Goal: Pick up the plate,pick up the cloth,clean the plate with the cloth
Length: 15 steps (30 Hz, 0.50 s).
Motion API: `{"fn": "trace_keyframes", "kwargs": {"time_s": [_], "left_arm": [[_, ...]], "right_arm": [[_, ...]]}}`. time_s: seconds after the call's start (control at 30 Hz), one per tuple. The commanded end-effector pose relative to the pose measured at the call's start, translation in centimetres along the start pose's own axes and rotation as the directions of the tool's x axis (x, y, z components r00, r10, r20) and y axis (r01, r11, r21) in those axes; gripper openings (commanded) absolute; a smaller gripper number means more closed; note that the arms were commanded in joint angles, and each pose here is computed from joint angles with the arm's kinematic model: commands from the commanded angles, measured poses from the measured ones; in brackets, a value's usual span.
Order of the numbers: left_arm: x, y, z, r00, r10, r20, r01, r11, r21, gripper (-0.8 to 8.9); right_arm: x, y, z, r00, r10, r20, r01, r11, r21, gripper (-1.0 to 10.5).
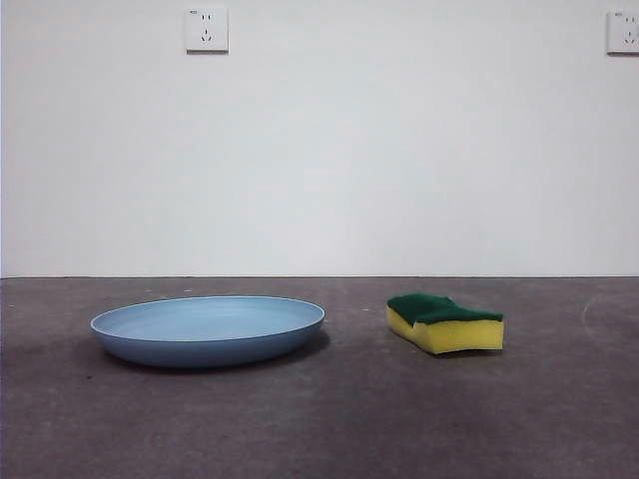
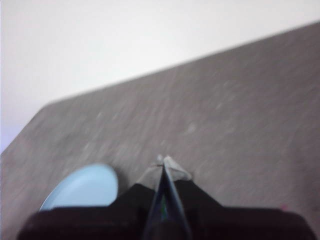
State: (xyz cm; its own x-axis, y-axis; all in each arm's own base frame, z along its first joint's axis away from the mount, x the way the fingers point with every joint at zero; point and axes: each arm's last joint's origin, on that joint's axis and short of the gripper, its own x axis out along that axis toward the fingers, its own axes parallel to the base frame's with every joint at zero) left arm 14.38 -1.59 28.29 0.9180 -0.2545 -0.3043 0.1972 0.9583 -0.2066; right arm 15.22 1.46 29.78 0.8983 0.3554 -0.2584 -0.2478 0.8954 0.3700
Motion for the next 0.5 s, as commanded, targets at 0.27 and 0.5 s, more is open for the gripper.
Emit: {"fn": "trace_keyframes", "kwargs": {"time_s": [0.27,0.5], "left_arm": [[3.7,-0.5,3.1,0.952,-0.231,-0.202,0.225,0.973,-0.051,0.0],[4.9,-0.3,2.7,0.935,-0.247,-0.253,0.232,0.969,-0.091,3.84]], "right_arm": [[4.2,-0.1,3.3,0.925,0.008,-0.38,-0.047,0.994,-0.094,0.1],[5.0,-0.3,3.5,0.916,0.004,-0.401,-0.041,0.996,-0.085,4.6]]}}
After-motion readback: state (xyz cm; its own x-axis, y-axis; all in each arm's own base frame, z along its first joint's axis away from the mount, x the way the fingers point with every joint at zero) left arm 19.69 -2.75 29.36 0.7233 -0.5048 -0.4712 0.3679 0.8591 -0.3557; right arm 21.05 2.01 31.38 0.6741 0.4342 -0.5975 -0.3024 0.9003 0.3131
